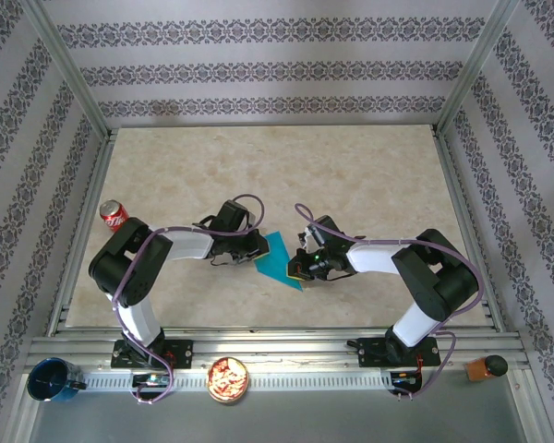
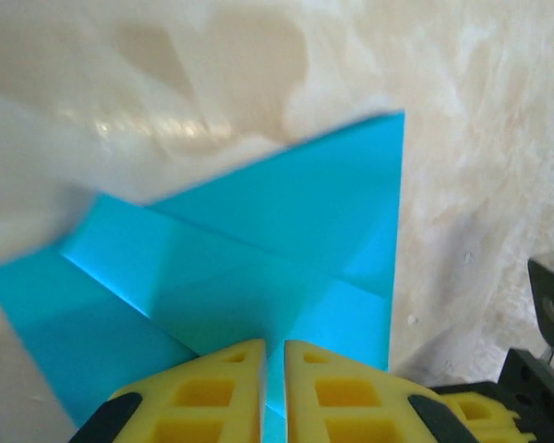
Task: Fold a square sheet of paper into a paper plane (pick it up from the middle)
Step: Fourth fold the wing at the center of the table, then turn over the paper at the center of the table.
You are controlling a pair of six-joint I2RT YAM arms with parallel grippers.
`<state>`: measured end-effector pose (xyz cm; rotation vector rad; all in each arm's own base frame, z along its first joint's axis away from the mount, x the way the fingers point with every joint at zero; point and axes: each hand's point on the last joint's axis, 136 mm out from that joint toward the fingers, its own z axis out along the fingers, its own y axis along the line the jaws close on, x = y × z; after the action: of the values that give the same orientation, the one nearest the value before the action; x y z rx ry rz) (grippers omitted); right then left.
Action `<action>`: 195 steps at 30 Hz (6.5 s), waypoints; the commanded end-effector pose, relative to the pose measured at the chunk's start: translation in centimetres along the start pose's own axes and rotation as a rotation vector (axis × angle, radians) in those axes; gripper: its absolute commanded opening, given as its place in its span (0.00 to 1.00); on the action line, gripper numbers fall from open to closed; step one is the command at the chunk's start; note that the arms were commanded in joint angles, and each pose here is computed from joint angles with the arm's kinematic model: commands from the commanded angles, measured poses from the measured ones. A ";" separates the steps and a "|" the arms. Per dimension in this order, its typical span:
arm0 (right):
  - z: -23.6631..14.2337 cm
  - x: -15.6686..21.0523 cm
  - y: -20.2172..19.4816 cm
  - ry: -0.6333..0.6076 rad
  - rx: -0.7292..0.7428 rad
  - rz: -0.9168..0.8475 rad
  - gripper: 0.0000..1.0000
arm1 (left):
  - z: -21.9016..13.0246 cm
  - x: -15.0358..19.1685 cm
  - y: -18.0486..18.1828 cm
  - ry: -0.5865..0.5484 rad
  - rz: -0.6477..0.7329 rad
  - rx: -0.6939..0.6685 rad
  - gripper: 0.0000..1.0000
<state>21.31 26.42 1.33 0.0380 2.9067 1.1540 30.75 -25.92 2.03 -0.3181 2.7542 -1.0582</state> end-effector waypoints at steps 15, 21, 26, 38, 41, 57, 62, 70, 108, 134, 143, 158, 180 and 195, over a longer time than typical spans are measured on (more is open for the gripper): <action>0.3 3.0 -4.5 0.097 0.150 0.091 0.02 | -3.4 -3.1 -2.1 -0.052 0.089 0.070 0.10; 0.2 3.0 -4.5 0.095 0.151 0.092 0.02 | -1.9 -3.7 -0.4 -0.036 0.086 -0.009 0.10; 0.2 3.0 -4.6 0.095 0.154 0.097 0.03 | -1.3 -3.7 2.1 -0.036 0.056 -0.063 0.09; 0.2 2.9 -4.6 0.095 0.152 0.094 0.02 | -3.0 -4.6 3.7 -0.082 0.063 -0.059 0.12; 0.2 2.9 -4.5 0.094 0.151 0.094 0.03 | -4.4 -5.0 2.1 -0.121 0.071 -0.031 0.12; 0.1 3.0 -4.8 0.095 0.159 0.103 0.03 | -1.3 -2.0 1.0 -0.037 0.086 -0.006 0.06; 0.1 3.0 -5.0 0.096 0.162 0.106 0.03 | -0.9 -2.0 4.6 -0.052 0.038 -0.140 0.05; 0.2 3.1 -5.2 0.098 0.166 0.108 0.04 | -2.3 -3.0 6.3 -0.076 0.023 -0.199 0.06; -5.4 3.1 -2.5 -0.120 0.062 0.165 0.28 | 2.3 3.8 -0.1 0.060 0.098 -0.071 0.08; -3.6 3.5 -1.9 -0.047 -0.028 0.210 0.24 | 2.8 3.4 -0.2 0.071 0.077 -0.045 0.08; -3.9 2.4 -1.3 -0.079 -0.070 0.222 0.25 | 2.9 3.2 -0.5 0.072 0.076 -0.037 0.08; -4.1 0.4 -0.4 -0.104 -0.121 0.171 0.22 | 2.8 2.8 -2.2 0.067 0.065 0.031 0.10; -13.8 -2.1 5.1 -0.384 0.032 -0.347 0.05 | -13.5 -1.3 -8.9 -0.356 0.341 0.063 0.50; -22.1 -5.9 4.9 -0.624 1.047 -0.861 0.01 | -17.0 -1.3 -4.1 -0.364 0.384 -0.079 0.83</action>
<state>25.73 19.11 20.31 -0.6271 2.2228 -0.0342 28.95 -19.59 18.18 -0.0044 2.3424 -0.7998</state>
